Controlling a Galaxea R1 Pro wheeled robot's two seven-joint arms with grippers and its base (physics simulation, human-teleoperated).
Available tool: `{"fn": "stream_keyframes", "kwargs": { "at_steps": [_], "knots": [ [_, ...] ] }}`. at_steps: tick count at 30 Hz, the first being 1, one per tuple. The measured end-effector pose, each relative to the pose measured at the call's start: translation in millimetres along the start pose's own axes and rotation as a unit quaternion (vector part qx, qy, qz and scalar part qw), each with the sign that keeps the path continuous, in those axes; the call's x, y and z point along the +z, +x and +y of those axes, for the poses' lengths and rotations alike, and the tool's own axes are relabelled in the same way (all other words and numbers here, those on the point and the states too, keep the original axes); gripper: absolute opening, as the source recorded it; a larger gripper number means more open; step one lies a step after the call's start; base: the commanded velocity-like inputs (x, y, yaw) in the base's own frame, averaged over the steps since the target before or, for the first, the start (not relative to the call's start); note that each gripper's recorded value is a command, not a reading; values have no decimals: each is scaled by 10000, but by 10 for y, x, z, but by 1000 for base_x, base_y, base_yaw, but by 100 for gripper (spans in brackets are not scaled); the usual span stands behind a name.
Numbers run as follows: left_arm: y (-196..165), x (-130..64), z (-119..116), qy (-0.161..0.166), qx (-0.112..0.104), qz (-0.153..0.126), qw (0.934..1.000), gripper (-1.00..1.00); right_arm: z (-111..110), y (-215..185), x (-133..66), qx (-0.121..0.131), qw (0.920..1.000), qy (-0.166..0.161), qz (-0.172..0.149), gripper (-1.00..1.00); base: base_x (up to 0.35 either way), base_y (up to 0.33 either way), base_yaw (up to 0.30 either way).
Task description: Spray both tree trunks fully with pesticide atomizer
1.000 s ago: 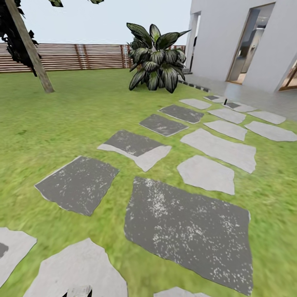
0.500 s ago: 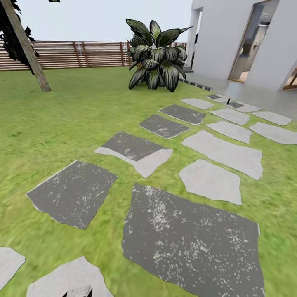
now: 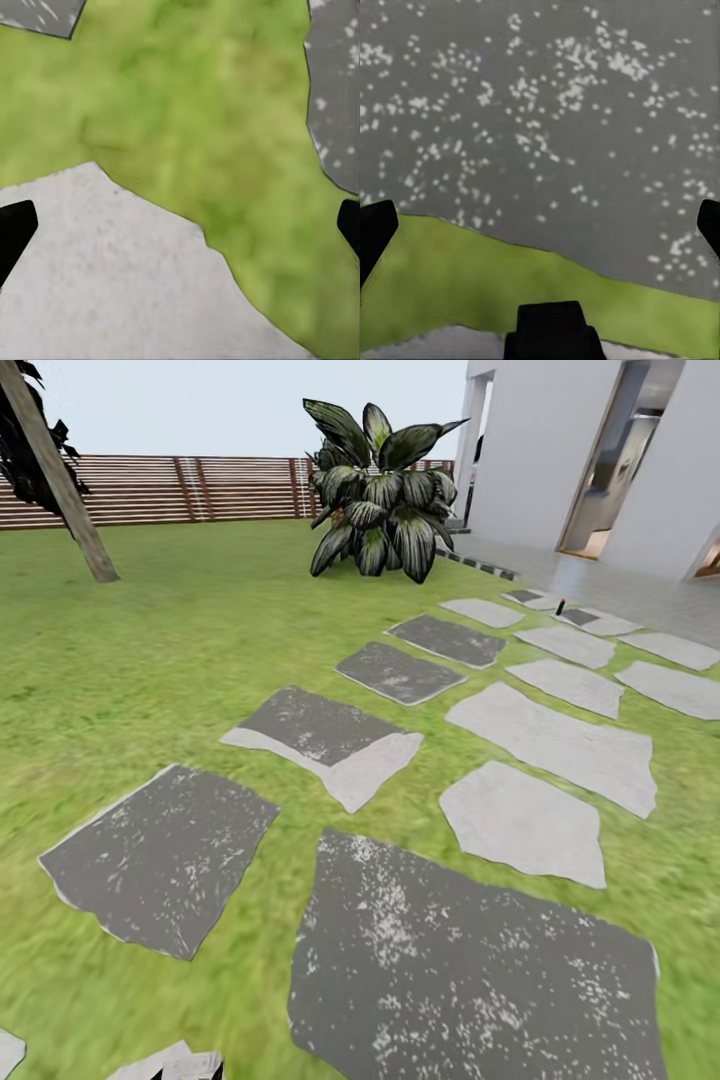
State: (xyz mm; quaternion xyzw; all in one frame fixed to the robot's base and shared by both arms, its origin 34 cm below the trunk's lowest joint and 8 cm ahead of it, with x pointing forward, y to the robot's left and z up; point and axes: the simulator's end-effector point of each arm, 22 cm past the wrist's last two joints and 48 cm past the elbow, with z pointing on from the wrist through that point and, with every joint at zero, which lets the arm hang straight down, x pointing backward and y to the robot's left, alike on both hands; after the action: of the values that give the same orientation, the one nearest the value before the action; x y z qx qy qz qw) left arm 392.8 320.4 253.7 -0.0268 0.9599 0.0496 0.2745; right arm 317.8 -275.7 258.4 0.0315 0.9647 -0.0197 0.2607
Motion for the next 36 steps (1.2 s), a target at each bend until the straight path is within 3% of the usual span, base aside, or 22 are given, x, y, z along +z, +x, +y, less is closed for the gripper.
{"fn": "stream_keyframes", "kwargs": {
  "at_steps": [24,36],
  "knots": [
    [-4,2,-1,0,1,-3,10000,100,-5,21,-4,23,10000,22,18,100,339,0,-6],
    [-16,1,4,-2,1,-16,10000,100,-7,10,-5,18,10000,16,-1,100,339,0,-238]
  ]
}}
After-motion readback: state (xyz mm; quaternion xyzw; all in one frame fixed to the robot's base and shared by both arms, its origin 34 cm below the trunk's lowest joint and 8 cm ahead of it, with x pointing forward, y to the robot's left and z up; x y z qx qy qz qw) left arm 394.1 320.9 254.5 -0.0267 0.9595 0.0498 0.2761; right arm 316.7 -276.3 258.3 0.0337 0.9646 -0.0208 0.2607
